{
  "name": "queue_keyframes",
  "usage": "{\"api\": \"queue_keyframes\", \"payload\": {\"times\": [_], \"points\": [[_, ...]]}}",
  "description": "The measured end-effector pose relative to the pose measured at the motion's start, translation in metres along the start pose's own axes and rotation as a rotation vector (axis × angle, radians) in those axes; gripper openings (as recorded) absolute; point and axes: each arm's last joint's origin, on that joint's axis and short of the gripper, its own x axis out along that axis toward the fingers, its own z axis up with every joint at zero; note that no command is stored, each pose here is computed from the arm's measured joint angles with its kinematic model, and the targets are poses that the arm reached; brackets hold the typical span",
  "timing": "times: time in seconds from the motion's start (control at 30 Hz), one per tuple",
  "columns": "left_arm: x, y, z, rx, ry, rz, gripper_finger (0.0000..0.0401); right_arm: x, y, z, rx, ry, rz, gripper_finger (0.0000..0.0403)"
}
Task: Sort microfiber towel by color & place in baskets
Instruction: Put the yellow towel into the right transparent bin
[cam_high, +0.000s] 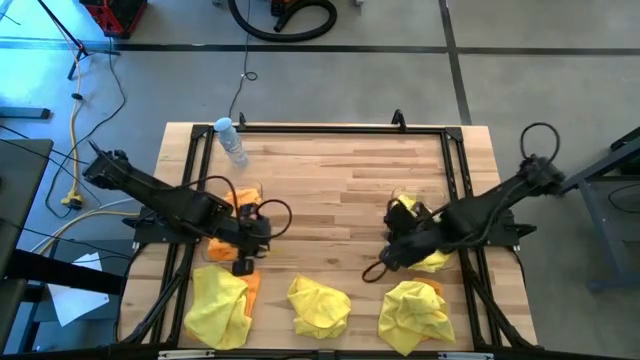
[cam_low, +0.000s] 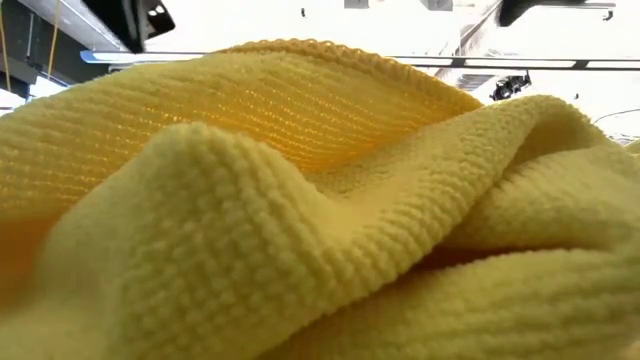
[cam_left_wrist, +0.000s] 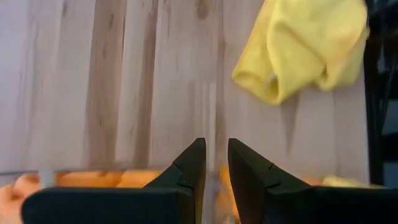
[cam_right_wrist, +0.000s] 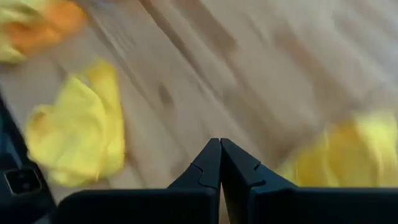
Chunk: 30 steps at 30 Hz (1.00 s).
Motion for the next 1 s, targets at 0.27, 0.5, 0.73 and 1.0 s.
{"api": "queue_keyframes", "payload": {"times": [0.27,0.5,0.73,1.0], "points": [[-0.020,0.020,-0.052,0.018,-0.053,-0.041,0.0048,-0.016,0.045,-0.015,0.243,0.303,-0.212,0.0000],[-0.042,0.035,-0.077,-0.032,-0.180,-0.106,0.0048,-0.029,0.064,-0.050,0.451,0.374,-0.223,0.0007],[-0.052,0.040,-0.082,-0.050,-0.236,-0.118,0.0048,-0.047,0.069,-0.089,0.579,0.417,-0.257,0.0091],[-0.052,0.041,-0.082,-0.085,-0.253,-0.078,0.0048,-0.034,0.080,-0.112,0.498,0.413,-0.322,0.0192]]}}
